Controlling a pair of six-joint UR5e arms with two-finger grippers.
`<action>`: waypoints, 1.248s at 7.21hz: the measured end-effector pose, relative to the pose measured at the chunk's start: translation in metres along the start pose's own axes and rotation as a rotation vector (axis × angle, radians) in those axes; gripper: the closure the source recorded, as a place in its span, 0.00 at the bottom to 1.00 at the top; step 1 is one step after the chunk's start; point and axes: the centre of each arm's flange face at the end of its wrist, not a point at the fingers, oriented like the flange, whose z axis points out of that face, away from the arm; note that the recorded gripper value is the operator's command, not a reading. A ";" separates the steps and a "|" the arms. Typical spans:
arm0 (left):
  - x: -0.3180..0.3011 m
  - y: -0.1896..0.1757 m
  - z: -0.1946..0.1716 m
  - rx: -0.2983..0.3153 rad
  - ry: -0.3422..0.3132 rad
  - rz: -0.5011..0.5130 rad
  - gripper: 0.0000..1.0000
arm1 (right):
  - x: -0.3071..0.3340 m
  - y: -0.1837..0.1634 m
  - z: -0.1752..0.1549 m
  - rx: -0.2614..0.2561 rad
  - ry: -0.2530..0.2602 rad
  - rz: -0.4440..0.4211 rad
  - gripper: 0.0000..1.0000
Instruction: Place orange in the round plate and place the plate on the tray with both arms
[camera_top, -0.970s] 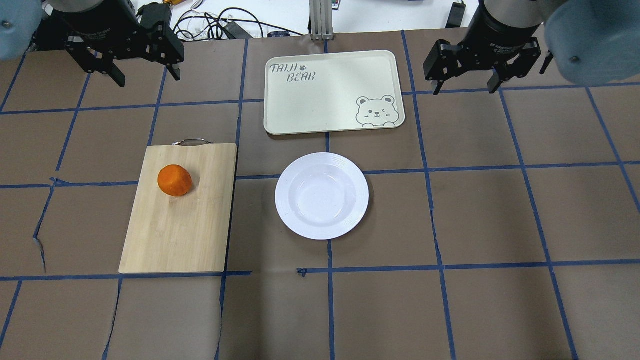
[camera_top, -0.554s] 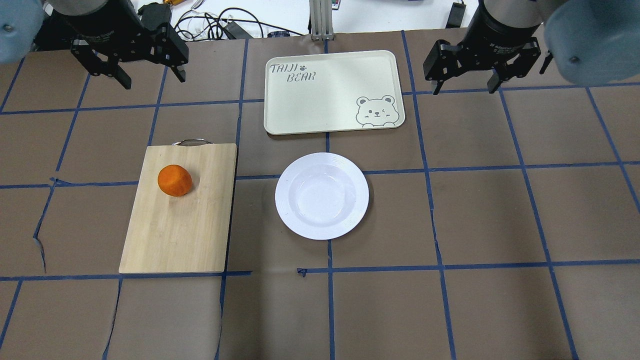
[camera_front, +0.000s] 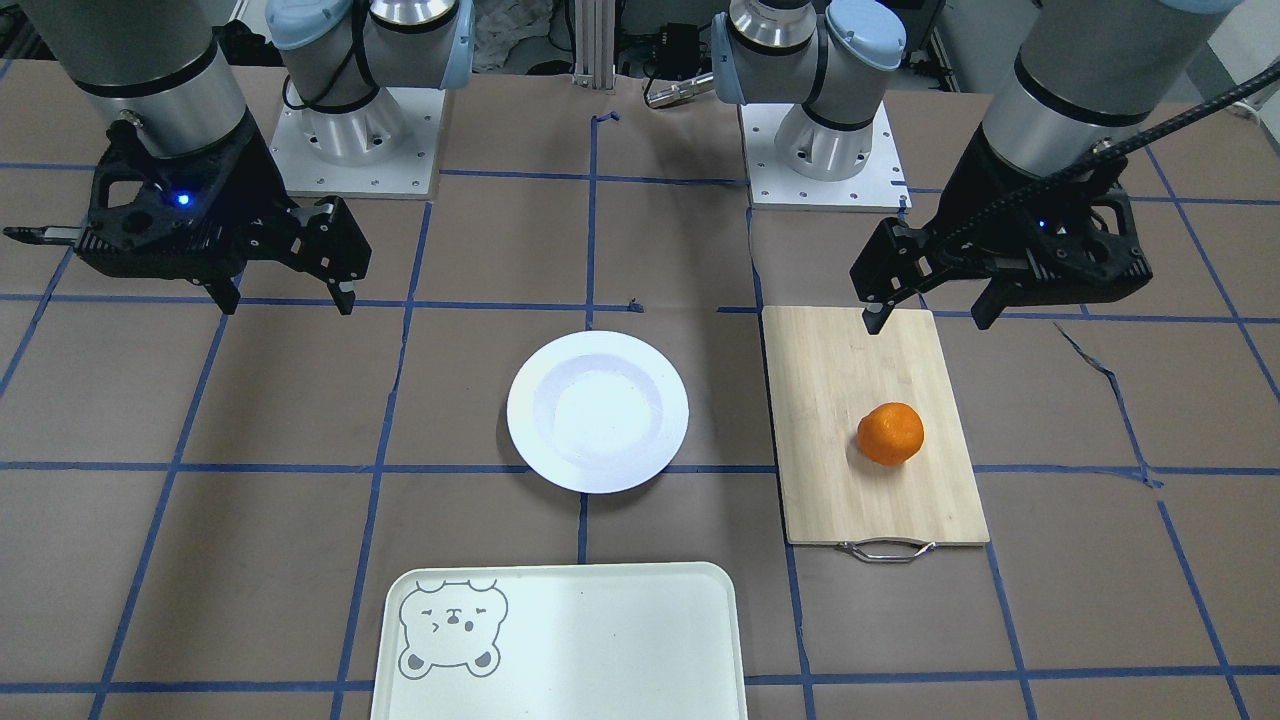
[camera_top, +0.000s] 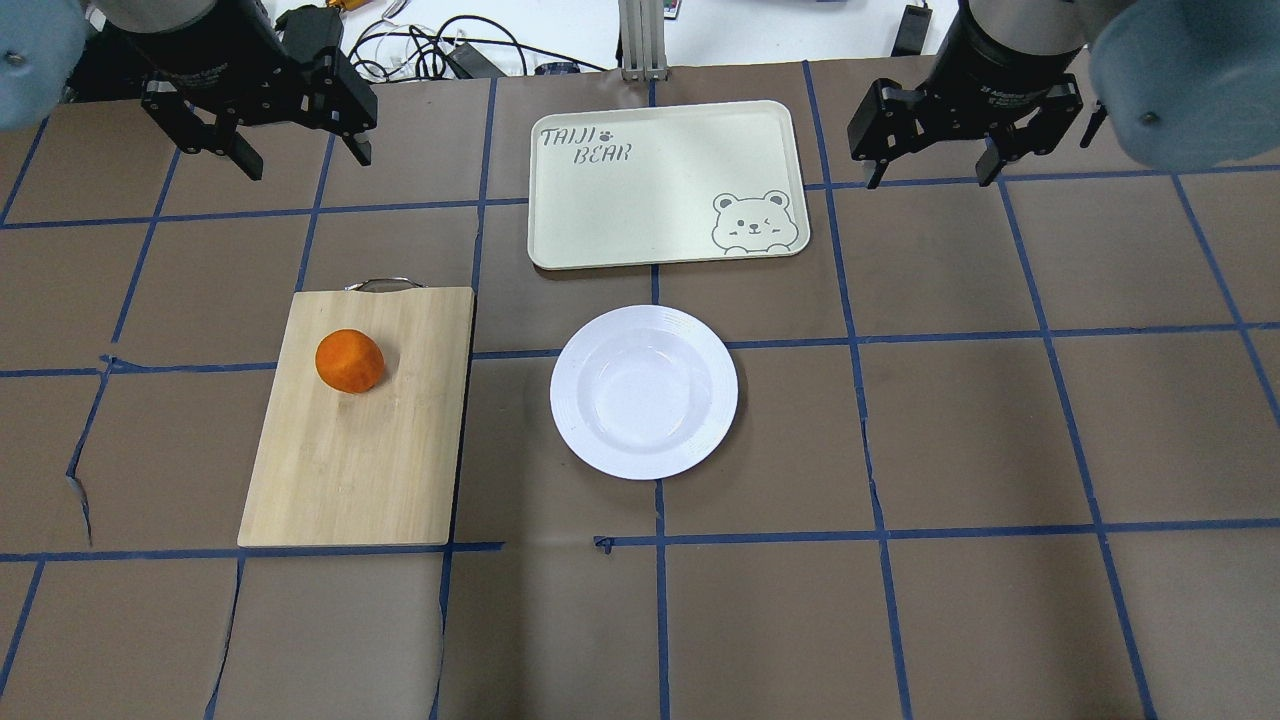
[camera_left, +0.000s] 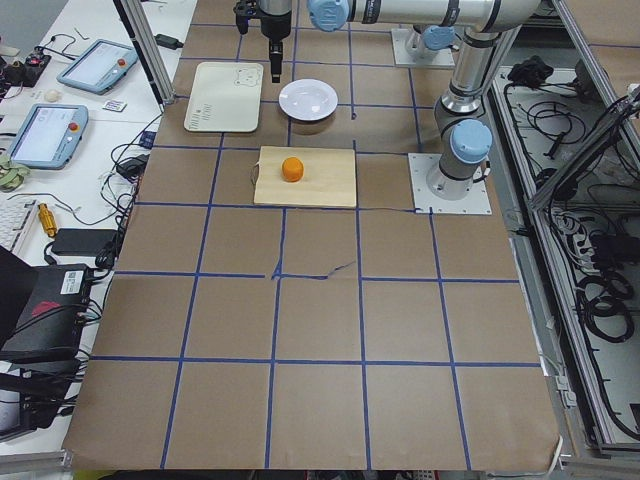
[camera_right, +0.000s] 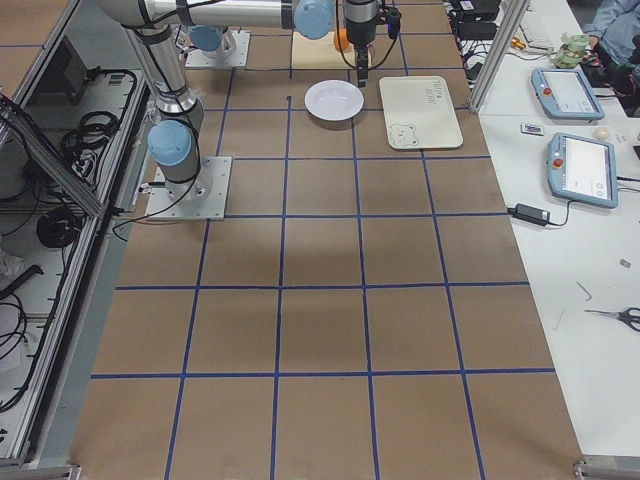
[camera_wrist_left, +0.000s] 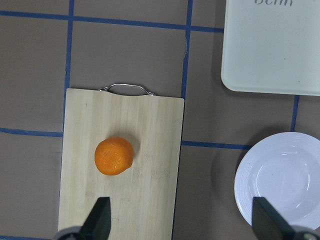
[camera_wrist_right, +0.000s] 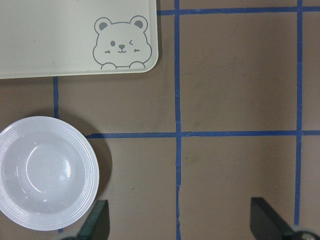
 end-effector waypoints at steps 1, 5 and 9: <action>0.000 0.001 0.001 -0.001 -0.002 0.003 0.00 | 0.000 0.000 0.000 0.001 0.000 0.000 0.00; -0.003 -0.001 0.006 -0.008 -0.008 -0.009 0.00 | 0.000 0.000 0.000 0.001 0.000 -0.001 0.00; -0.036 -0.019 0.065 -0.093 -0.014 -0.064 0.00 | 0.000 0.000 0.000 -0.001 0.000 0.000 0.00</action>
